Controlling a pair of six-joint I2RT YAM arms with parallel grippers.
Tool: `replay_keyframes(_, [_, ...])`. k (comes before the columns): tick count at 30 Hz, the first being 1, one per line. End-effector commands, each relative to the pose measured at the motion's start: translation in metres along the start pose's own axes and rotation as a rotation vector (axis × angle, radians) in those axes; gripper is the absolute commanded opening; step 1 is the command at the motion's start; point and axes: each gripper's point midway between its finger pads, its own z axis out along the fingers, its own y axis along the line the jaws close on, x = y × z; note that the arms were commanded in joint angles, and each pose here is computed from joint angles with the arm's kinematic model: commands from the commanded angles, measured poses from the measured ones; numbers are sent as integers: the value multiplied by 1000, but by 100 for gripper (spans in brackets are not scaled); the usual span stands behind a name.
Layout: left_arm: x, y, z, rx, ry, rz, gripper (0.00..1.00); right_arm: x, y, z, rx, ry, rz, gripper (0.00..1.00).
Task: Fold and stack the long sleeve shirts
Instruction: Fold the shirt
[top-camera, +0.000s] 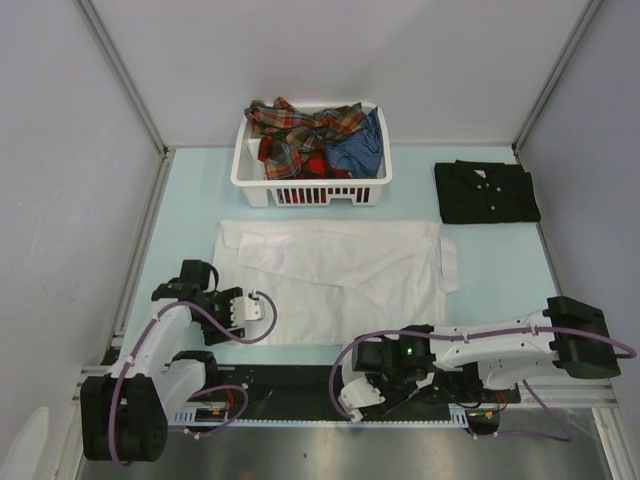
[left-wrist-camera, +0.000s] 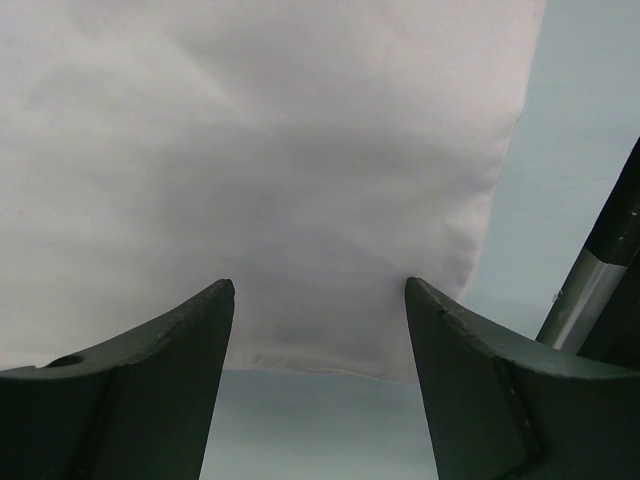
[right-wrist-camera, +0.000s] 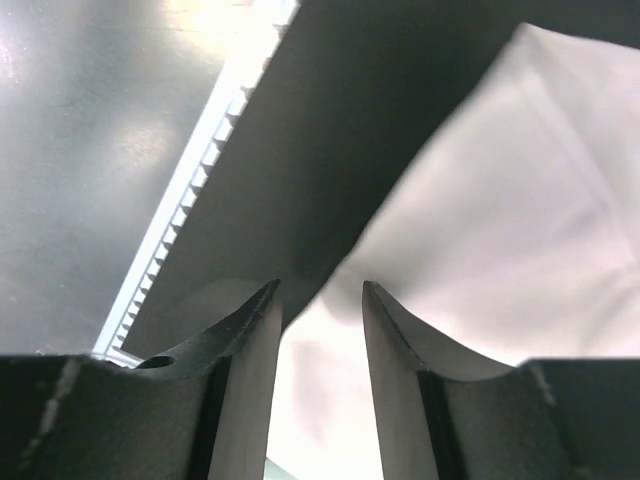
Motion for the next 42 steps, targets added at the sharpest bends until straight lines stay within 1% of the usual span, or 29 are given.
replay_keyframes(1, [-4,5,-3,-4,-14,37,74,-12,-5,-17,-1,-85,1,43])
replay_keyframes(3, [-3,6,-2,-3,-14,33,74,-8,-12,-11,31,-63,21,45])
replay_keyframes(4, [-3,6,-1,-2,-12,25,74,-1,-17,-8,70,-36,42,49])
replay_keyframes(6, [-3,6,0,-1,-13,22,74,1,-21,-5,88,-32,41,49])
replay_keyframes(11, [0,-3,3,33,-10,61,73,7,-16,7,64,21,37,47])
replay_keyframes(12, [1,-7,4,46,-10,72,72,11,-14,13,42,58,44,47])
replay_keyframes(15, [8,-15,7,73,10,151,66,18,-14,22,19,110,73,43])
replay_keyframes(18, [11,-20,9,97,20,184,64,19,-17,25,37,117,85,40])
replay_keyframes(19, [11,-21,8,105,19,217,64,20,-16,26,34,122,86,38])
replay_keyframes(21, [11,-24,5,123,20,238,64,20,-17,28,42,126,92,34])
replay_keyframes(22, [9,-24,4,125,15,255,65,22,-18,29,40,135,97,25])
replay_keyframes(24, [5,-22,-4,139,11,271,67,23,-19,29,44,139,110,10])
replay_keyframes(25, [4,-23,-7,155,10,275,68,23,-20,29,47,139,113,0])
replay_keyframes(31, [14,-28,-20,247,79,349,68,22,-24,25,57,103,134,0])
replay_keyframes(36, [16,-32,-24,332,83,322,70,21,-26,22,58,82,147,0])
replay_keyframes(40, [26,-28,-12,277,121,347,68,21,-27,20,59,73,160,0])
replay_keyframes(42, [27,-26,-5,244,120,344,63,20,-29,18,64,63,168,0])
